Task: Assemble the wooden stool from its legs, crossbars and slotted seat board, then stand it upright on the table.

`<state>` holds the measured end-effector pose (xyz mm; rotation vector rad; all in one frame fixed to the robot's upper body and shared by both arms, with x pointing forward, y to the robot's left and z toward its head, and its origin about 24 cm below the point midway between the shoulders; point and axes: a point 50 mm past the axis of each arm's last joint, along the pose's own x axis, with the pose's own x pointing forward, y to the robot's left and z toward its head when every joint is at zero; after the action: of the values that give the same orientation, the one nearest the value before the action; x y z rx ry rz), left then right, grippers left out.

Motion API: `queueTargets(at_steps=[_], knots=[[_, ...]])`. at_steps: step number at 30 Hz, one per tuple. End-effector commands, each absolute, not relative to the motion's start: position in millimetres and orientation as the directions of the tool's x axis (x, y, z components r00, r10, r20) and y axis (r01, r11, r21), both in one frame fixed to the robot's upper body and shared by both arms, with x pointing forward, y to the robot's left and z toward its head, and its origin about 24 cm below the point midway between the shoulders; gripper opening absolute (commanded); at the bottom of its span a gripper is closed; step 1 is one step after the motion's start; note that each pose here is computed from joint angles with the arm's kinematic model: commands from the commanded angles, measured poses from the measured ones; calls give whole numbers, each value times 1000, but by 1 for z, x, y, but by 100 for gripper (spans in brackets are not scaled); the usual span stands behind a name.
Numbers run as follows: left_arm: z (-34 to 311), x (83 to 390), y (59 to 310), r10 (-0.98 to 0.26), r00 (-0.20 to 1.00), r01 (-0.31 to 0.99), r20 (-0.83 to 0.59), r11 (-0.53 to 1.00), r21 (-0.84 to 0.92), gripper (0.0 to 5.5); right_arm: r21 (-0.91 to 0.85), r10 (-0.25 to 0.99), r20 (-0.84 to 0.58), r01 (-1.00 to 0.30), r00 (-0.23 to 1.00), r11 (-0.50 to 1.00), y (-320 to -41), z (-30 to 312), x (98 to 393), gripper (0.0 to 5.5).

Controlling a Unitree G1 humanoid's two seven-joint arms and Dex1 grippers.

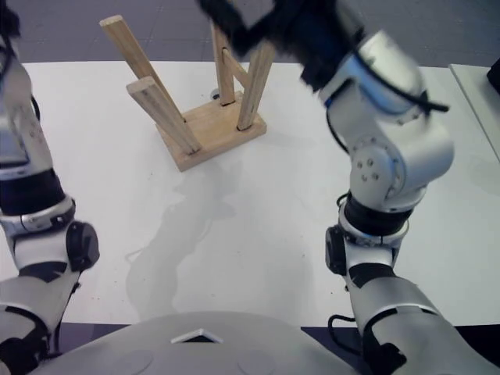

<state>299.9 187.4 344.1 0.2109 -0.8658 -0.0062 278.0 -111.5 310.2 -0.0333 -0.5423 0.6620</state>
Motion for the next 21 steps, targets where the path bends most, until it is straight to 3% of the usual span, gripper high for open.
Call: queueTargets(at_steps=[1, 3, 5, 9, 12, 14, 17, 21], knots=[[404, 285, 158, -145, 553, 50, 821, 989, 141, 540, -207, 485, 554, -452, 677, 868, -125, 347, 318, 536], [397, 290, 145, -180, 608, 82, 773, 983, 164, 540, -182, 451, 495, -419, 743, 890, -127, 337, 351, 536], [366, 304, 133, -211, 715, 138, 667, 977, 162, 540, -152, 437, 395, -412, 808, 898, -126, 310, 380, 536], [230, 319, 104, -331, 927, 308, 176, 940, 145, 540, -133, 469, 46, -460, 882, 878, -110, 216, 412, 536], [139, 292, 101, -373, 904, 397, -208, 914, 86, 540, -127, 439, -161, -460, 884, 879, -111, 152, 411, 536], [103, 278, 115, -298, 884, 335, -361, 941, 45, 540, -117, 415, -209, -444, 886, 888, -119, 135, 409, 536], [106, 287, 144, -151, 928, 173, -340, 984, 35, 540, -104, 421, -176, -443, 890, 891, -125, 143, 411, 536], [169, 318, 156, -109, 992, 110, -68, 994, 5, 540, -75, 438, -90, -445, 894, 892, -134, 164, 413, 536]])
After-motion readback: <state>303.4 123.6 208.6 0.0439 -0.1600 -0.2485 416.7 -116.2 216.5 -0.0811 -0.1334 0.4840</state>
